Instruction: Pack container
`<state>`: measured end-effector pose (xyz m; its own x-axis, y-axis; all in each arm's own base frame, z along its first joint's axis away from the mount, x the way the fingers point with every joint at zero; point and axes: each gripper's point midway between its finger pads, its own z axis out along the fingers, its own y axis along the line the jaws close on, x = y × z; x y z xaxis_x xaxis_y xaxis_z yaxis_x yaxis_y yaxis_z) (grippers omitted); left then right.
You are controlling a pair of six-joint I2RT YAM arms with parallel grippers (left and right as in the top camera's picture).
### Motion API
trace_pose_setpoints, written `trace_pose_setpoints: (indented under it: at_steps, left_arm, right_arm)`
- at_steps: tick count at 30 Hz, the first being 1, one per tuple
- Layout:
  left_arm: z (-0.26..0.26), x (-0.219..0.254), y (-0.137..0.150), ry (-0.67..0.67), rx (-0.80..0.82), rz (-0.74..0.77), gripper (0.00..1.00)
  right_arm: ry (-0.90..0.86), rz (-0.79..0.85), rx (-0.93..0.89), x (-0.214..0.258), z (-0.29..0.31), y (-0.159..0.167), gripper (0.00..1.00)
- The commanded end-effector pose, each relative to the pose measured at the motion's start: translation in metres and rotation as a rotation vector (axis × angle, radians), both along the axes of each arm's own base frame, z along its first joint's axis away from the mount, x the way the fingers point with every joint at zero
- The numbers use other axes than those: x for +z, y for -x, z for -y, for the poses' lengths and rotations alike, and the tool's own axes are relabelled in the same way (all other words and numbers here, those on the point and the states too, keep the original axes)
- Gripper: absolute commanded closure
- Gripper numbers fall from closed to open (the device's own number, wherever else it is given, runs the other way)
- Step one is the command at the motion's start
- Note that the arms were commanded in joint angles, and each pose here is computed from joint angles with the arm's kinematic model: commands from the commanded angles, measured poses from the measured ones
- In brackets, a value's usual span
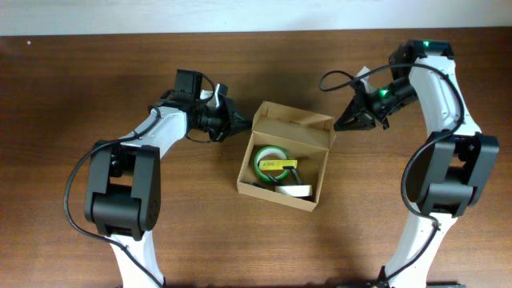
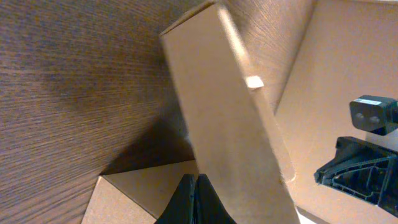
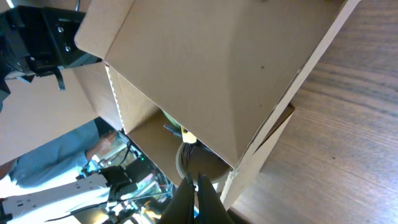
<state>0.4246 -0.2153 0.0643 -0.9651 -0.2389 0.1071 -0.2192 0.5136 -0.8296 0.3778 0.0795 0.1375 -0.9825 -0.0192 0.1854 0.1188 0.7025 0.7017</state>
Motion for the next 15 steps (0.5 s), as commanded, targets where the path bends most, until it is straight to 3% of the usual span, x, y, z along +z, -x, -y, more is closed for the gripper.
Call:
trace_pose_setpoints:
  at_steps: [1,6,15]
  left_arm:
    - [-0.001,0.020,-0.006,0.017,-0.018,0.077,0.98]
    - [-0.008,0.012,-0.012,-0.047,0.013,0.092,0.98]
    - [-0.018,0.000,-0.018,-0.136,0.033,0.122,0.98]
  right_arm:
    - [0.055,0.113,0.024,0.021,0.008,-0.006,0.96]
    - [0.236,0.095,-0.073,0.001,0.039,-0.022,0.96]
    - [0.349,0.015,-0.195,-0.023,0.073,-0.029,0.96]
